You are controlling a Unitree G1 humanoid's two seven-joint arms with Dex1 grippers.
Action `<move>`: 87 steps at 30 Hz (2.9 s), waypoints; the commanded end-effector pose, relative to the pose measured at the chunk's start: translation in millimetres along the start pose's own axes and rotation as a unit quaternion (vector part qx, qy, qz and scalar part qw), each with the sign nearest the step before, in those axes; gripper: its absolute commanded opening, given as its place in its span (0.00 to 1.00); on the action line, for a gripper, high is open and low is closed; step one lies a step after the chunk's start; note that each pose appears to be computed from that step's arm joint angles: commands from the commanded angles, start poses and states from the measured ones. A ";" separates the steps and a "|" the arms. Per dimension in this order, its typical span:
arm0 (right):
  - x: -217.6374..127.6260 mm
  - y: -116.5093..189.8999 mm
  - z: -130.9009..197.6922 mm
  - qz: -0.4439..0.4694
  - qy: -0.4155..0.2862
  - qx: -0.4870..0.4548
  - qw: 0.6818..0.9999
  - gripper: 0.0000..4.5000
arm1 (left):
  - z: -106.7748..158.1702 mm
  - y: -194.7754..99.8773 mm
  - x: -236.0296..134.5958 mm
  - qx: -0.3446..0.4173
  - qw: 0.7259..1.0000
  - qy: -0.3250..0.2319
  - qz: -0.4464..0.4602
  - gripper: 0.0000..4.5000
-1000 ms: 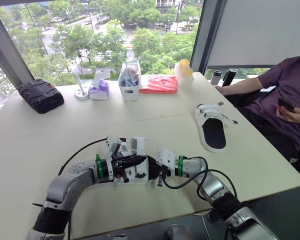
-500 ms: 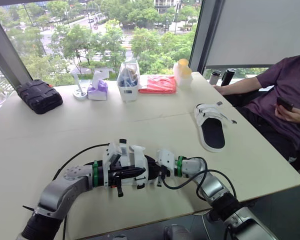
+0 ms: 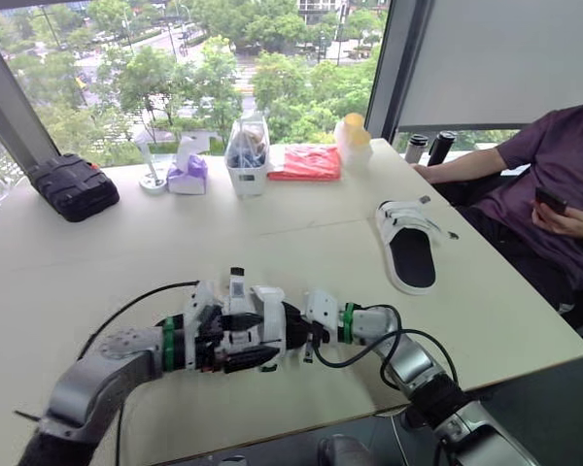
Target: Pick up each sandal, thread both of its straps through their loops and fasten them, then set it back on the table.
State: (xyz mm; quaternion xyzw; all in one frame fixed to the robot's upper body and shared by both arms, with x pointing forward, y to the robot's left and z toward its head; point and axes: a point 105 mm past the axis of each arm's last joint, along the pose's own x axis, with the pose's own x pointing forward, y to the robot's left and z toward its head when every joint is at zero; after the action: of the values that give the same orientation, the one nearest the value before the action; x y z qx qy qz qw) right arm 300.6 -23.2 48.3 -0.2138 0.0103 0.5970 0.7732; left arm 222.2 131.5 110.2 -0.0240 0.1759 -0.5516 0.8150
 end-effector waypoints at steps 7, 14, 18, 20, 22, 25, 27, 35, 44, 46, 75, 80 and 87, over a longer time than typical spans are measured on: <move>-16.4 34.9 -86.2 0.037 0.164 0.085 0.982 0.00 | -26.4 -17.9 2.5 -0.005 0.999 0.043 -0.004 0.88; -23.7 35.7 -88.3 0.035 0.168 0.086 0.981 0.00 | -34.6 -6.4 18.3 -0.016 0.999 0.039 -0.006 0.88; -24.6 34.8 -88.7 0.032 0.169 0.087 0.981 0.00 | -33.6 0.3 30.1 -0.011 0.999 0.037 -0.014 0.88; -24.8 34.3 -88.7 0.031 0.169 0.087 0.981 0.00 | -33.0 -0.5 35.3 -0.013 0.999 0.035 -0.023 0.83; -24.4 33.7 -88.6 0.029 0.169 0.087 0.981 0.00 | -36.1 -1.9 39.5 -0.010 0.999 0.043 -0.032 0.69; -23.9 33.4 -88.4 0.028 0.169 0.088 0.981 0.00 | -37.5 -2.1 42.4 -0.003 0.998 0.049 -0.034 0.37; -24.0 33.4 -88.5 0.027 0.169 0.088 0.981 0.00 | -30.8 -3.8 44.8 -0.006 0.999 0.040 -0.034 0.14; -23.5 34.9 -89.0 0.029 0.169 0.088 0.981 0.00 | -22.3 -28.0 33.3 -0.058 0.993 0.054 -0.086 0.01; -21.7 33.6 -89.3 0.032 0.170 0.084 0.981 0.00 | -2.7 -63.8 3.1 -0.115 0.973 0.061 -0.192 0.01; -20.4 33.3 -88.3 0.032 0.168 0.084 0.982 0.00 | 4.1 -62.8 6.0 -0.120 0.974 0.028 -0.187 0.01; -22.0 32.5 -91.6 0.018 0.172 0.089 0.981 0.00 | 59.6 50.5 26.0 -0.113 0.980 -0.165 -0.020 0.52; -21.2 32.9 -91.7 0.017 0.171 0.091 0.981 0.00 | 95.1 48.1 18.3 -0.024 0.987 -0.158 -0.014 0.52; -17.7 30.2 -90.3 0.016 0.169 0.089 0.981 0.00 | 102.0 63.2 33.8 0.118 0.990 -0.073 0.015 0.52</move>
State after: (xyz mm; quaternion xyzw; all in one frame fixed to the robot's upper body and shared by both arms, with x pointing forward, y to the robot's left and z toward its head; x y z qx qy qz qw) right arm 304.2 -24.7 47.7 -0.2201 0.0112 0.5934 0.7742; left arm 320.9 112.8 183.5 -0.0009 0.0545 -0.5449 0.8367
